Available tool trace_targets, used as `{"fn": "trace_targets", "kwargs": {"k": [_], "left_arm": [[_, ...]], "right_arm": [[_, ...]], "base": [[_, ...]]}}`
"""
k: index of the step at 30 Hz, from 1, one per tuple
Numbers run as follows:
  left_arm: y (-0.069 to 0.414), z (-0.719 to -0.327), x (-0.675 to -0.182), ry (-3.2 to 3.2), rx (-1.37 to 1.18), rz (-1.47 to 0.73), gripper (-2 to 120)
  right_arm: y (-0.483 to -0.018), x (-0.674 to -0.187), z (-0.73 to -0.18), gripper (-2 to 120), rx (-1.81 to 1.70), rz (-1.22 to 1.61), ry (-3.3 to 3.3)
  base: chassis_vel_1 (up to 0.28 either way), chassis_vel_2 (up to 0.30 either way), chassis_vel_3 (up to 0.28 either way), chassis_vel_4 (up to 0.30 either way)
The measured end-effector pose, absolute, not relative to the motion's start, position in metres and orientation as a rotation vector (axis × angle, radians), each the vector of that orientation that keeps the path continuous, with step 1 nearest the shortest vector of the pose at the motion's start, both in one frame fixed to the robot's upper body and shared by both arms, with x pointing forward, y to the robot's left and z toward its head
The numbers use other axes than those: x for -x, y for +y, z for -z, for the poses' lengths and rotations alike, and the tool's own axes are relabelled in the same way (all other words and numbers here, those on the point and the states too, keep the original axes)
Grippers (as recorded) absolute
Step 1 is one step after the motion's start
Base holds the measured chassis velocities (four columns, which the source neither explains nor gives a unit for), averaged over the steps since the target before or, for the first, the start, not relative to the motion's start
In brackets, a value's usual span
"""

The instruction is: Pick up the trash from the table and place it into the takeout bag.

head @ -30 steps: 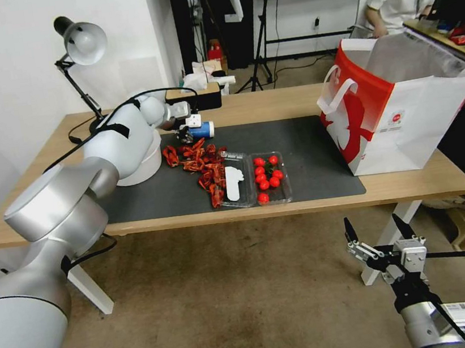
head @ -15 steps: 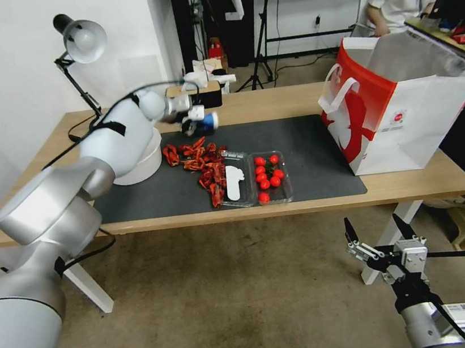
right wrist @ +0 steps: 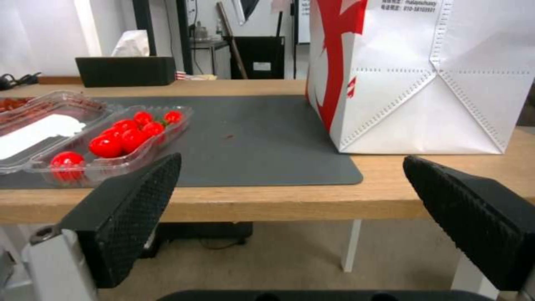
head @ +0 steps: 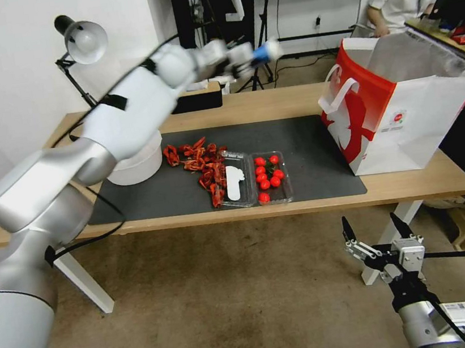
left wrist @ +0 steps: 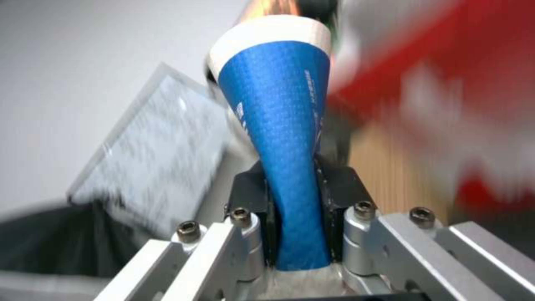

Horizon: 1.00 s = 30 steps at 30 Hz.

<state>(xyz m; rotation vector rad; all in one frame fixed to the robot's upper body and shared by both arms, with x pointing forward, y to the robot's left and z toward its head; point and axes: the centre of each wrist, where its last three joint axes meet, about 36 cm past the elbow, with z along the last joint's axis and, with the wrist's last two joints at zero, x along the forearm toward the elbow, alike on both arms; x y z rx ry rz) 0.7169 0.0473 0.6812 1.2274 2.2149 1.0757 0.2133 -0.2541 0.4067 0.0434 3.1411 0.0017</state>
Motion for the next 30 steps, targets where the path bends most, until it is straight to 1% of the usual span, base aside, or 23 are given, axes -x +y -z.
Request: {"fn": "trace_targets", "kwargs": {"k": [2,3,5,6,9,16,18,30], "left_arm": [[0.014,-0.679,-0.701,2.178,-1.247,-0.934,13],[0.014,-0.679,-0.701,2.178,-1.247,-0.934,13],[-0.027,-0.678,-0.677,2.175,-1.311,-0.74,13],[-0.027,-0.678,-0.677,2.175,-1.311,-0.74,13],[-0.058,-0.675,-0.661,2.207,-1.368,-0.579,13],[-0.073,-0.667,-0.656,2.167,-1.431,-0.559,13],[-0.078,-0.659,-0.654,2.134,-1.487,-0.578,13],[-0.081,-0.654,-0.648,2.049,-1.565,-0.652,12]], "right_arm": [[-0.254,-0.213,-0.406,100,-0.047,-0.003,3.142],[-0.254,-0.213,-0.406,100,-0.047,-0.003,3.142],[-0.255,-0.212,-0.406,100,-0.059,0.001,3.146],[-0.255,-0.212,-0.406,100,-0.059,0.001,3.146],[-0.255,-0.21,-0.405,100,-0.068,-0.004,3.151],[-0.256,-0.21,-0.404,100,-0.073,-0.003,3.154],[-0.257,-0.21,-0.402,100,-0.076,0.003,3.157],[-0.257,-0.211,-0.402,100,-0.075,0.002,3.154]], "base": [[0.0,0.0,0.0,0.0],[0.0,0.0,0.0,0.0],[0.0,0.0,0.0,0.0],[0.0,0.0,0.0,0.0],[0.0,0.0,0.0,0.0],[0.0,0.0,0.0,0.0],[0.0,0.0,0.0,0.0],[0.0,0.0,0.0,0.0]]}}
